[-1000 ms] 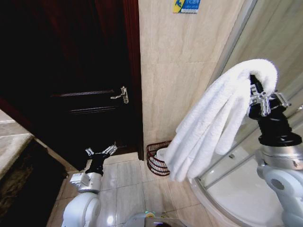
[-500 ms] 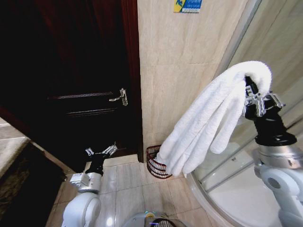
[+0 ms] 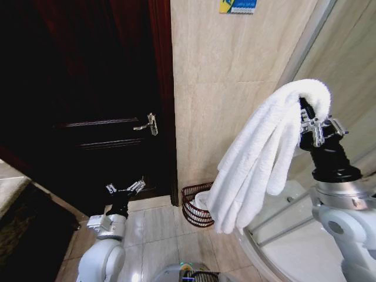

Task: Discard the used towel into the hamper.

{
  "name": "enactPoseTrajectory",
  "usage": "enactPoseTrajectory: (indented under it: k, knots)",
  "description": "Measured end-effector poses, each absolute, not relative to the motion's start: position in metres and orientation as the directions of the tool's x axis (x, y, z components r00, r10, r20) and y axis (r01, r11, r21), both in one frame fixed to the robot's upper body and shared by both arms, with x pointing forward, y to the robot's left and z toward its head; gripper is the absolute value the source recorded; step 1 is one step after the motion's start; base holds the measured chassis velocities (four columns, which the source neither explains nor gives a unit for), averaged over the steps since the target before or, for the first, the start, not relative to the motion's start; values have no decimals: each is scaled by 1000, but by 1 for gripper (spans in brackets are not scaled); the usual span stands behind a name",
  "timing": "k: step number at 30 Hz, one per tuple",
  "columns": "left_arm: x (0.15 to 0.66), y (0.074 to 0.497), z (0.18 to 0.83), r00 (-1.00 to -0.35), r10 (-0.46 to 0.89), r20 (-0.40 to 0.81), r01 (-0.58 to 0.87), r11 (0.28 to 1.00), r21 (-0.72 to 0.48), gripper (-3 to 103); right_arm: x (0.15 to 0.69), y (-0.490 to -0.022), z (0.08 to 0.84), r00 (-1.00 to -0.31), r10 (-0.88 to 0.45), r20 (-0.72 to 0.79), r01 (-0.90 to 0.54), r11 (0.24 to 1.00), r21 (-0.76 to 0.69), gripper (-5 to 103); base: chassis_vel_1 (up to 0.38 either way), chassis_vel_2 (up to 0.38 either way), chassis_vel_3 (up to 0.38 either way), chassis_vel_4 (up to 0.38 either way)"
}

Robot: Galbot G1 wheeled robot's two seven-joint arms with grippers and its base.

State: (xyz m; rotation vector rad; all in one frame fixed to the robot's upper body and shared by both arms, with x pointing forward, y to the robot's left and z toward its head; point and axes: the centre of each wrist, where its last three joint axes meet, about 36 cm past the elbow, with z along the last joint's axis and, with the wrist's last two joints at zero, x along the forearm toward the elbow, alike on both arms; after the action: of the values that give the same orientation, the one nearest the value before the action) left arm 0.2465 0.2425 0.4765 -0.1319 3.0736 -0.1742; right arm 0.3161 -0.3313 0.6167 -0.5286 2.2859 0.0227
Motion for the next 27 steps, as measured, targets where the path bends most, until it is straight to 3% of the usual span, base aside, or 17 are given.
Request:
enactPoseTrajectory:
  k: [10, 27]
  knots:
    - [247, 243, 476, -995, -89, -55, -82, 990, -115, 100, 330, -328, 598, -612, -373, -698, -398, 907, -136, 10, 0, 0, 0, 0]
    - [247, 243, 476, -995, -89, -55, -82, 990, -115, 100, 367, -354, 547, -671, -335, -661, -388, 919, -72, 10, 0, 0, 0, 0]
